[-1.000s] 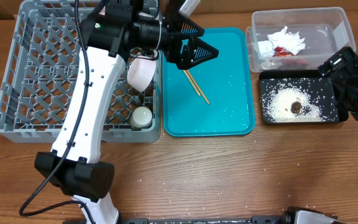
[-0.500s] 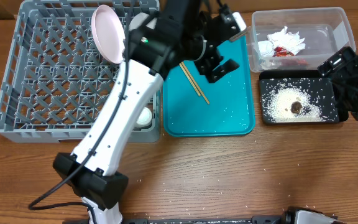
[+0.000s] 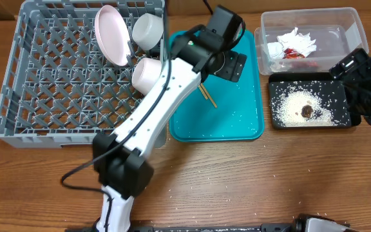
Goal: Sort waste into correct bins and load items into the dishwasher
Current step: 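Release the plate and move the left gripper to the chopsticks, then grasp one wooden chopstick with the left gripper, then insert the chopstick upright into the dish rack and release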
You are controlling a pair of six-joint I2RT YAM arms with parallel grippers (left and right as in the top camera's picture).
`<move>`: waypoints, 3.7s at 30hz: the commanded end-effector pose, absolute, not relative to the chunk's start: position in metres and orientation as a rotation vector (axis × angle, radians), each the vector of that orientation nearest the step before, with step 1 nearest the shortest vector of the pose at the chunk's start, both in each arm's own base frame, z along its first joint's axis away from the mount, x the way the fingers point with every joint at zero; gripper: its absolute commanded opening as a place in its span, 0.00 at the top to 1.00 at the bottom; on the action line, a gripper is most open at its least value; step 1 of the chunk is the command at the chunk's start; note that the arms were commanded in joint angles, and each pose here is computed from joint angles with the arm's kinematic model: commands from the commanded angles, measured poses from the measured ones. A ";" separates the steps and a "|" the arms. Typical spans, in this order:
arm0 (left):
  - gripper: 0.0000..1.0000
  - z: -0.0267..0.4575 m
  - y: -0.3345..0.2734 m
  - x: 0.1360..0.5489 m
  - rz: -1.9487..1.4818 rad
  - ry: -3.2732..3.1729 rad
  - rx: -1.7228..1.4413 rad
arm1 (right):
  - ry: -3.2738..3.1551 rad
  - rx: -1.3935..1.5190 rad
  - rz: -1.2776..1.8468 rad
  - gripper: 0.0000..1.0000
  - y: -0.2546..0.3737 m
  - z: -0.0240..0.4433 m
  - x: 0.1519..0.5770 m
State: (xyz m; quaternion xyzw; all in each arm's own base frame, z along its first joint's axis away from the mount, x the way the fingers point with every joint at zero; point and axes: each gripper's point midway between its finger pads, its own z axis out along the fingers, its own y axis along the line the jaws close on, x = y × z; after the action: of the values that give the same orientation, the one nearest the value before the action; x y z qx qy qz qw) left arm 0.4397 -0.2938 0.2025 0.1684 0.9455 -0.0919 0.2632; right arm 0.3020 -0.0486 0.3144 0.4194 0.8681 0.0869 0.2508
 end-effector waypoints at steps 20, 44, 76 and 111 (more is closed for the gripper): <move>0.17 0.017 -0.274 0.471 -0.081 2.861 0.133 | 2.335 1.144 0.232 0.00 -0.051 0.321 0.301; 0.16 0.010 -0.282 0.485 -0.151 2.818 0.120 | 2.335 1.144 0.232 0.00 -0.051 0.321 0.301; 0.96 0.022 -0.278 0.478 -0.145 2.842 0.116 | 2.335 1.144 0.232 0.00 -0.051 0.321 0.301; 0.96 0.165 -0.005 0.431 0.138 3.045 0.022 | 2.335 1.144 0.232 0.00 -0.051 0.321 0.301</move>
State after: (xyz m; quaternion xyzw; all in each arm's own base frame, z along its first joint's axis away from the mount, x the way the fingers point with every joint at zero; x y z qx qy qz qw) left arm 0.4387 -0.0057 0.1903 -0.0121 0.9959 0.0300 0.0843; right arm 0.3019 -0.0485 0.3144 0.4194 0.8682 0.0868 0.2506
